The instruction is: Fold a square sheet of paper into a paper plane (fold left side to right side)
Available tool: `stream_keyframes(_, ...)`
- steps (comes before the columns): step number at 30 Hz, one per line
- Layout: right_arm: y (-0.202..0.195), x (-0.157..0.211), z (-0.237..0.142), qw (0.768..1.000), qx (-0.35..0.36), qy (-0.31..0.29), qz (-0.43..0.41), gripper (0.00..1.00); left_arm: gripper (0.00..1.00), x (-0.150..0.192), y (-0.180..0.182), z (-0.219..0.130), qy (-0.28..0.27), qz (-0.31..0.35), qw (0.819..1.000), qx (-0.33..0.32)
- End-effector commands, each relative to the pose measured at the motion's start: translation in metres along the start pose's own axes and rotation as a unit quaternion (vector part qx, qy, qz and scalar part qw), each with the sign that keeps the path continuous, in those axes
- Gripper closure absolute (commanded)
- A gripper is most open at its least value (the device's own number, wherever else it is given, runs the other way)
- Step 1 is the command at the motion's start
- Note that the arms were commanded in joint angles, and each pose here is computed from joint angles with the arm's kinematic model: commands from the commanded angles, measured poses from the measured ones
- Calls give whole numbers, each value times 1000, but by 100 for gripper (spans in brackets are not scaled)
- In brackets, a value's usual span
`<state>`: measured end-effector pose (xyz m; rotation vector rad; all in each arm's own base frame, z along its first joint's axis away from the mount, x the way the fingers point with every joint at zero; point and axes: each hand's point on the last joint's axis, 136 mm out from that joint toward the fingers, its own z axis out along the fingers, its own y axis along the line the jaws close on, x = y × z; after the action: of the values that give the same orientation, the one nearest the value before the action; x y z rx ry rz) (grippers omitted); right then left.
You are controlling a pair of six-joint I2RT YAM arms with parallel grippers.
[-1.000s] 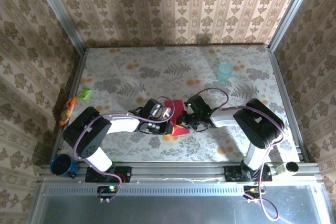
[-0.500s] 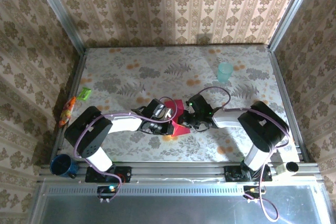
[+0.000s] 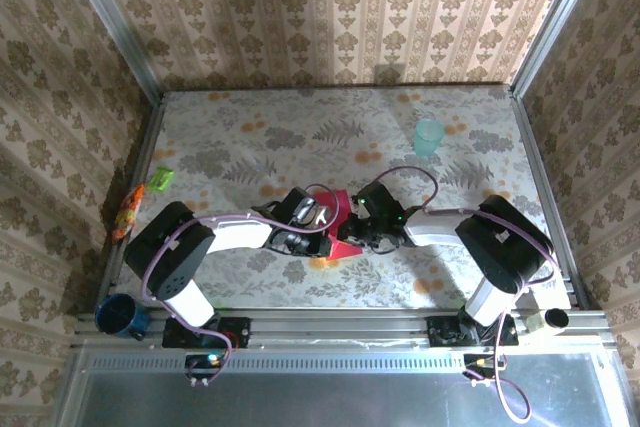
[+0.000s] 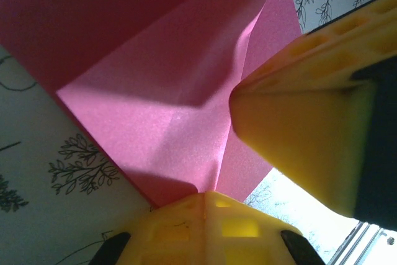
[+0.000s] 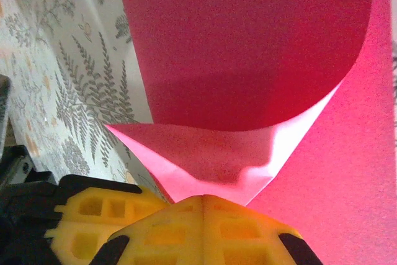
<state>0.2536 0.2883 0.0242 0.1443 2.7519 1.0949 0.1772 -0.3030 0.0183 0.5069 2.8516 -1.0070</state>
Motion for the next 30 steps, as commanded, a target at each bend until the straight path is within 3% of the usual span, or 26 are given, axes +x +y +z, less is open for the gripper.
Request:
stream_keyframes(1,1,5,7,1000,0,12,1,100,100,24,27,7,41,-15,998,-53)
stream_keyframes(20,13,9,9,1000,-23,14,-6,100,100,27,30,7,45,-19,997,-57)
stream_keyframes(30,-13,11,17,999,28,17,-13,100,100,33,37,7,53,-27,996,-69)
